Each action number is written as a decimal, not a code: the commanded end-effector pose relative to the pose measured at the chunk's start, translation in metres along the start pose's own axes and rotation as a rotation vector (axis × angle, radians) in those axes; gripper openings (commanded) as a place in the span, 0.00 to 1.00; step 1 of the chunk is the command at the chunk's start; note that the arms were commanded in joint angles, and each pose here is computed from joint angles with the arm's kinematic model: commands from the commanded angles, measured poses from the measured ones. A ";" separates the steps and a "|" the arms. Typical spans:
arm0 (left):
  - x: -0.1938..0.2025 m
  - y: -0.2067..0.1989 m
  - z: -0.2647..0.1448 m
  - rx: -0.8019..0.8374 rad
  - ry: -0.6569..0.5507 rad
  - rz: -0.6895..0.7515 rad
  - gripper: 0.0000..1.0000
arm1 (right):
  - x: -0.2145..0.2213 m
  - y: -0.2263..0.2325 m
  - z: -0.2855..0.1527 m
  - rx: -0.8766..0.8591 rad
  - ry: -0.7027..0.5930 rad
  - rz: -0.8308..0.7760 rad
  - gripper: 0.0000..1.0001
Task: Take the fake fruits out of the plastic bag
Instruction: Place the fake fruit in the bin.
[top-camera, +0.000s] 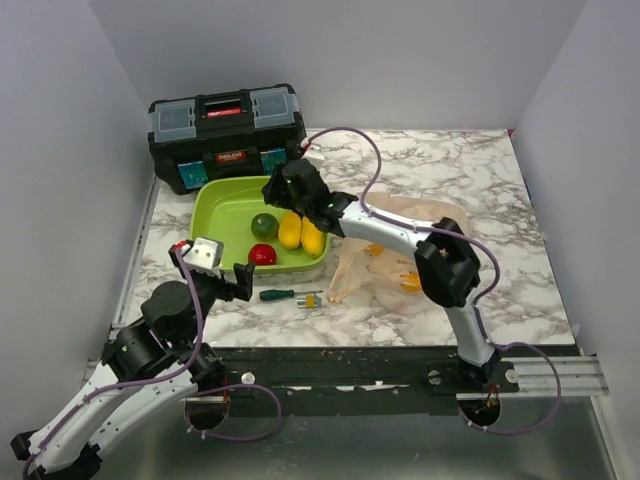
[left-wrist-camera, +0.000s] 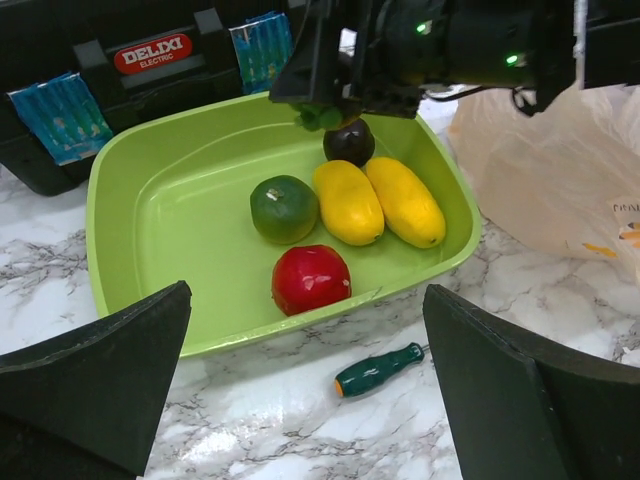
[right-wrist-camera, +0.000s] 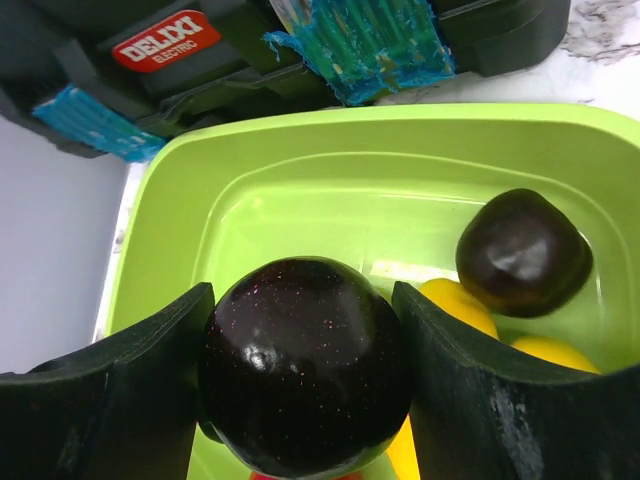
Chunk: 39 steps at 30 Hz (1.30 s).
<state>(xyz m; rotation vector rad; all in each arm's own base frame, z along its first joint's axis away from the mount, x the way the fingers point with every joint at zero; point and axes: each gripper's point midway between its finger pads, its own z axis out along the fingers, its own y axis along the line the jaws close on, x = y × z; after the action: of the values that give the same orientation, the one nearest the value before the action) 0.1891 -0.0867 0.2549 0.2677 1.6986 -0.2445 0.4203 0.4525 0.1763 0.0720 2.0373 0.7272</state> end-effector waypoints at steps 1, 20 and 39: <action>-0.008 0.003 -0.003 -0.001 -0.054 -0.010 0.99 | -0.003 -0.008 0.027 0.112 -0.062 -0.025 0.07; -0.011 -0.001 -0.005 0.030 -0.080 -0.016 0.99 | 0.047 -0.047 0.089 0.249 0.017 -0.238 0.44; -0.011 -0.004 -0.006 0.049 -0.083 -0.016 0.99 | 0.036 -0.037 0.077 0.229 0.060 -0.307 0.80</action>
<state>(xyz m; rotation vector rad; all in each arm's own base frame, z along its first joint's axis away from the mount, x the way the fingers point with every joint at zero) 0.1845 -0.0863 0.2644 0.2647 1.6364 -0.2883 0.4744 0.4708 0.0799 -0.1001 2.1231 0.3084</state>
